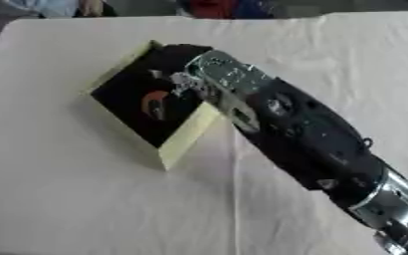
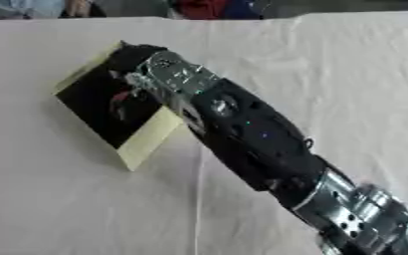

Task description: Pick up objects on the table and place them in the box.

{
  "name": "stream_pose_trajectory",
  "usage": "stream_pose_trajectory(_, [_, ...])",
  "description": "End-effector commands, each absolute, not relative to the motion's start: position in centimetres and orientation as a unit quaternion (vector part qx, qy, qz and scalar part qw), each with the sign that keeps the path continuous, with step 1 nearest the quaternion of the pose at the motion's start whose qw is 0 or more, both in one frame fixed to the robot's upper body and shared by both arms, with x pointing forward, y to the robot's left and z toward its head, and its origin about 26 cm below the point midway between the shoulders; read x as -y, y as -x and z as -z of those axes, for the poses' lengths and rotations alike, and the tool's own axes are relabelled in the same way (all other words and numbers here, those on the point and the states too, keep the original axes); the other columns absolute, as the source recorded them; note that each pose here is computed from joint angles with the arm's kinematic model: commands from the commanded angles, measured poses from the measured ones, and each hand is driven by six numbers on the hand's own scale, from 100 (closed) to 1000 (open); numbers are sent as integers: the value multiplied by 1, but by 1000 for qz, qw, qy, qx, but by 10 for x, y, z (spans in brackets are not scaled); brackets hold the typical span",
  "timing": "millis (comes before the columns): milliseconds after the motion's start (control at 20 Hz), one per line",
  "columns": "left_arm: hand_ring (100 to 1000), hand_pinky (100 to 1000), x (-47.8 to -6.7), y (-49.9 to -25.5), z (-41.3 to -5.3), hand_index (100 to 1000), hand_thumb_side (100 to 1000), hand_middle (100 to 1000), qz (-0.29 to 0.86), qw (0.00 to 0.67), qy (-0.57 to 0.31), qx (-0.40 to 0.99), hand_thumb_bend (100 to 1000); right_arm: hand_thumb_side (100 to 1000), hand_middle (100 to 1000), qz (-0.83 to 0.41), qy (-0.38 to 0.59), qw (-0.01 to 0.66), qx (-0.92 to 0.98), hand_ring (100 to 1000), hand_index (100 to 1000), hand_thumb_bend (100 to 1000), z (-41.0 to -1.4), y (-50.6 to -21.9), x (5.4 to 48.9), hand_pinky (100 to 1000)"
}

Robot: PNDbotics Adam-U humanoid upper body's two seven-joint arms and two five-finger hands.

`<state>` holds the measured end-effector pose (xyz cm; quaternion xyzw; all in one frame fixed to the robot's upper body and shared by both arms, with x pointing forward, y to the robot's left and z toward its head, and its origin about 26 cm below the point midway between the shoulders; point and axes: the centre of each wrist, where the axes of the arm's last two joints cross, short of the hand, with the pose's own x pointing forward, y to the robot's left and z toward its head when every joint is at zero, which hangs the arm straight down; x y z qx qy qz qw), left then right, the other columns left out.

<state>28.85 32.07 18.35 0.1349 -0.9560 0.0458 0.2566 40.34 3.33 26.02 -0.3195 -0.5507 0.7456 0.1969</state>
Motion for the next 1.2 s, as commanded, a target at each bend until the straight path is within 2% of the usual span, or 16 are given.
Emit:
stream_pose_trajectory(50, [657, 616, -321, -286, -191, 759, 654, 728, -40, 242, -136, 960, 100, 280, 763, -712, 337, 171, 591, 907, 893, 100, -293, -389, -30, 841])
stream_pose_trajectory(100, [657, 616, -321, -286, -191, 759, 654, 728, -40, 242, -136, 960, 100, 529, 769, -704, 338, 167, 602, 906, 893, 100, -301, -384, -28, 840])
stream_pose_trajectory(150, [657, 616, -321, -286, -191, 759, 654, 728, -40, 243, -137, 960, 100, 250, 756, -693, 340, 162, 615, 904, 890, 100, -309, -378, -25, 839])
stream_pose_trajectory(300, [657, 616, -322, -286, -191, 759, 654, 728, -40, 243, -138, 959, 100, 241, 740, -655, 347, 145, 655, 896, 876, 100, -337, -360, -12, 833])
stream_pose_trajectory(350, [657, 616, -322, -286, -191, 759, 654, 729, -40, 243, -139, 959, 100, 167, 734, -641, 351, 139, 668, 893, 873, 100, -346, -353, -6, 832])
stream_pose_trajectory(450, [657, 616, -323, -285, -191, 759, 654, 729, -41, 243, -141, 959, 100, 137, 722, -614, 358, 130, 691, 889, 865, 100, -360, -342, 7, 830])
stream_pose_trajectory(800, [656, 616, -325, -284, -190, 759, 653, 729, -42, 243, -148, 958, 100, 100, 727, -521, 377, 118, 756, 891, 840, 100, -386, -321, 64, 828])
stream_pose_trajectory(900, [656, 616, -326, -284, -190, 759, 655, 729, -43, 244, -151, 957, 100, 160, 723, -485, 378, 113, 781, 883, 829, 100, -388, -318, 83, 817])
stream_pose_trajectory(950, [656, 616, -326, -284, -190, 759, 654, 729, -44, 244, -152, 957, 100, 267, 721, -461, 377, 111, 796, 881, 824, 100, -388, -316, 93, 809])
stream_pose_trajectory(1000, [656, 616, -326, -284, -190, 759, 654, 729, -44, 243, -153, 957, 100, 289, 721, -435, 374, 110, 812, 880, 824, 100, -387, -315, 103, 806])
stream_pose_trajectory(1050, [656, 616, -326, -284, -190, 758, 654, 729, -45, 243, -154, 957, 100, 404, 722, -409, 371, 110, 827, 878, 821, 100, -385, -315, 113, 800])
stream_pose_trajectory(1100, [656, 616, -327, -284, -190, 758, 654, 729, -45, 242, -155, 957, 100, 463, 725, -384, 367, 110, 840, 880, 822, 100, -383, -315, 123, 801])
stream_pose_trajectory(1150, [656, 616, -327, -284, -190, 758, 655, 729, -46, 242, -156, 957, 100, 602, 732, -362, 364, 112, 851, 887, 825, 100, -379, -315, 131, 797])
stream_pose_trajectory(1200, [655, 616, -327, -283, -190, 758, 655, 729, -47, 241, -157, 957, 100, 630, 734, -339, 360, 114, 862, 890, 823, 100, -375, -316, 141, 795])
